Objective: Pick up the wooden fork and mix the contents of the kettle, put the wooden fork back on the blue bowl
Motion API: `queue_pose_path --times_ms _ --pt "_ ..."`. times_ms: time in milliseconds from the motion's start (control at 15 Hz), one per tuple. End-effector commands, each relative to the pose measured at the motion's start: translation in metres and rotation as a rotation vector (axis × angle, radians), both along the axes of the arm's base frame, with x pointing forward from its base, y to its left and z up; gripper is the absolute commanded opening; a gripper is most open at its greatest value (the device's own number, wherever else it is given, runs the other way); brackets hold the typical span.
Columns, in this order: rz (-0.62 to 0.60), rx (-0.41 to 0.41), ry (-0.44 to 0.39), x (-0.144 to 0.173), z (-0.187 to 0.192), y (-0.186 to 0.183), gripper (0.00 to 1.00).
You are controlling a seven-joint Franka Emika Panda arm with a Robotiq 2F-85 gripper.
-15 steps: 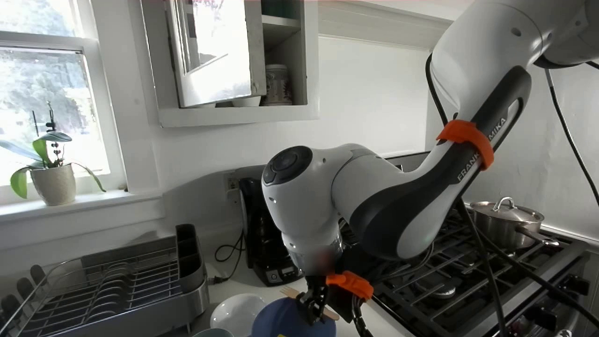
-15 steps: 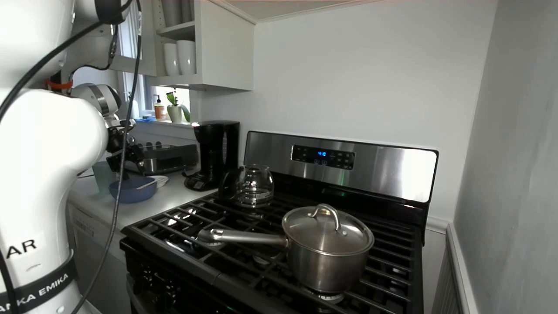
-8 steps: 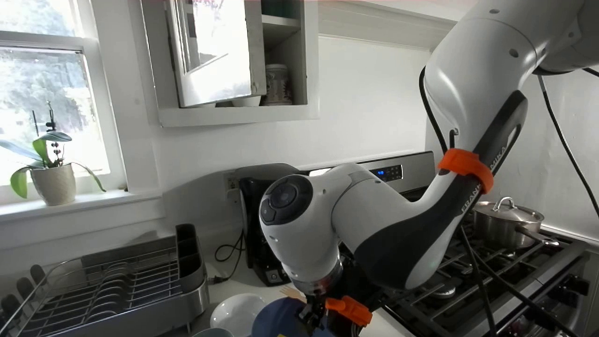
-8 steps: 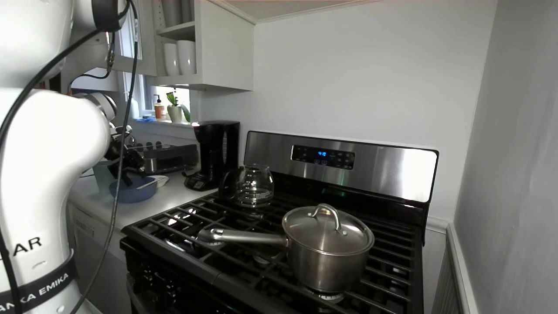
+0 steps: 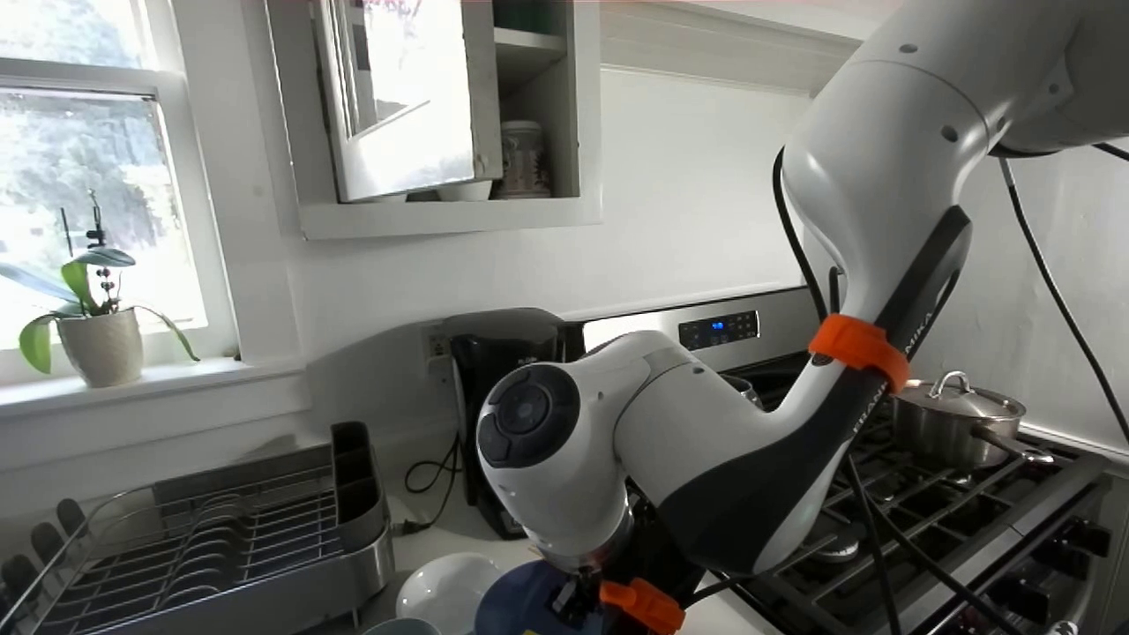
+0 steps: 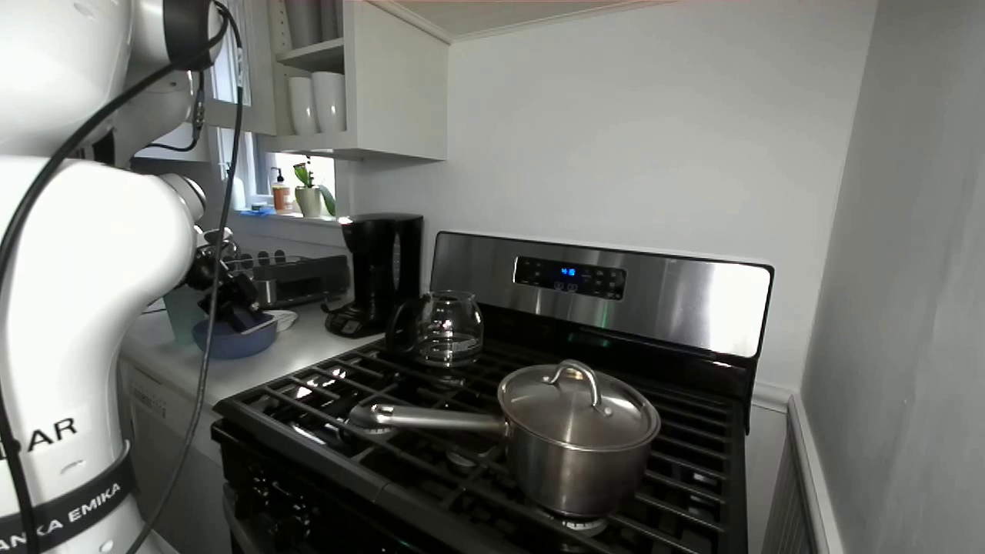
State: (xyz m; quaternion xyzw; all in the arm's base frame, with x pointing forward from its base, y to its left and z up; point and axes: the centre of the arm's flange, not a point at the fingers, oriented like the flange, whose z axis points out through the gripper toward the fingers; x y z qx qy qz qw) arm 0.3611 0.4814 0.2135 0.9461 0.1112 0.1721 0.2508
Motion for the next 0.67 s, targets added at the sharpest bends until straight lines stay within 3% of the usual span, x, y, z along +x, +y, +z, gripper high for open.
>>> queue_pose_path --times_ms 0,200,267,400,533,600 --pt "0.001 -0.012 -0.037 0.0053 -0.0102 0.0093 0.71" --pt "0.007 -0.018 -0.045 0.0070 -0.0135 0.0097 0.58" --pt "0.008 -0.021 -0.046 0.0078 -0.0142 0.0099 0.59" --pt "0.012 -0.023 -0.048 0.0084 -0.0150 0.0103 0.50" --pt "0.014 -0.023 -0.045 0.0089 -0.0162 0.0107 0.48" --pt "0.014 -0.023 -0.043 0.0087 -0.0165 0.0111 0.39"
